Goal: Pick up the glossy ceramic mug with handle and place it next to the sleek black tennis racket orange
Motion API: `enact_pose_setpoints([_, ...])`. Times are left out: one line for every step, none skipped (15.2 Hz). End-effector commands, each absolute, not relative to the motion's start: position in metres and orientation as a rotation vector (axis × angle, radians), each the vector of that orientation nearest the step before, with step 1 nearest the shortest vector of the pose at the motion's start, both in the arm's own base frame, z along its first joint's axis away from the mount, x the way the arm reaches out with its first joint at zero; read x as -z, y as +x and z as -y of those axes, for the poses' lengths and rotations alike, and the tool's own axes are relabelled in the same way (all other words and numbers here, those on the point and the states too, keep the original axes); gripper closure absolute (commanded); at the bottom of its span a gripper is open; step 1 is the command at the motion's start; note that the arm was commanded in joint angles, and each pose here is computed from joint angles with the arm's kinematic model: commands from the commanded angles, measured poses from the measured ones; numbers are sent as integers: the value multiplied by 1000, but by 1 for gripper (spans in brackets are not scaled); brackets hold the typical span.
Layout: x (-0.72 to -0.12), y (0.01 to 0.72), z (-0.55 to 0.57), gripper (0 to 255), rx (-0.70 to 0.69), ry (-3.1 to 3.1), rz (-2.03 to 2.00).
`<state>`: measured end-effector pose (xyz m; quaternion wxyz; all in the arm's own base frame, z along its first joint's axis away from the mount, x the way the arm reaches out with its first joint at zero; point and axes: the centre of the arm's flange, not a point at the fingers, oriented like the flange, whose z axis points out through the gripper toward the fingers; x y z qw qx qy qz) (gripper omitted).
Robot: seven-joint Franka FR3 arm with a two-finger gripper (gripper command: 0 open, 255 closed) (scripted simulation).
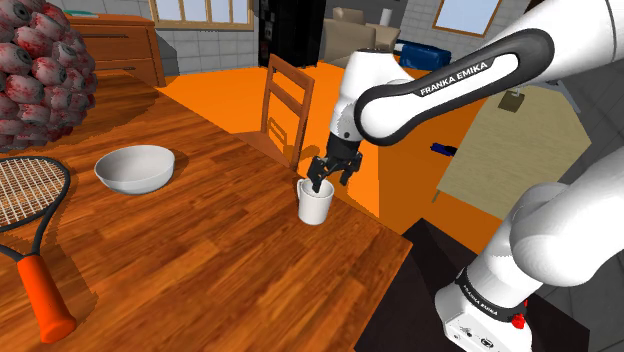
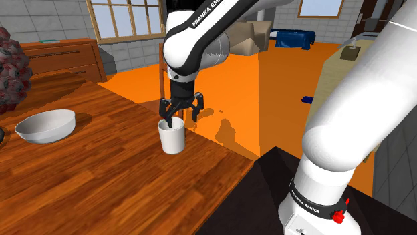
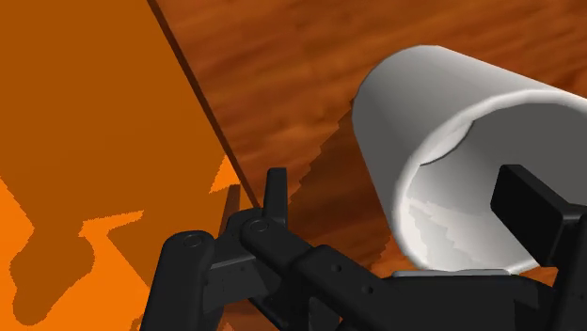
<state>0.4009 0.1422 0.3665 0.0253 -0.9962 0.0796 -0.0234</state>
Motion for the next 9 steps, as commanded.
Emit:
enact_pose_setpoints([-356,401,-143,0,73,-3080,-246])
enact_pose_setpoints([-348,402,-143,0,73,-3080,-246])
enact_pose_setpoints([-348,402,-143,0,73,-3080,-246])
enact_pose_setpoints([-348,402,-143,0,73,-3080,-246])
enact_pose_setpoints([-348,402,-143,0,73,-3080,-246])
enact_pose_setpoints([-348,402,-143,0,73,-3080,-246])
enact_pose_setpoints([-348,402,-143,0,73,-3080,-246])
enact_pose_setpoints([-348,402,-143,0,73,-3080,-246])
enact_pose_setpoints([-348,402,-143,0,73,-3080,-246])
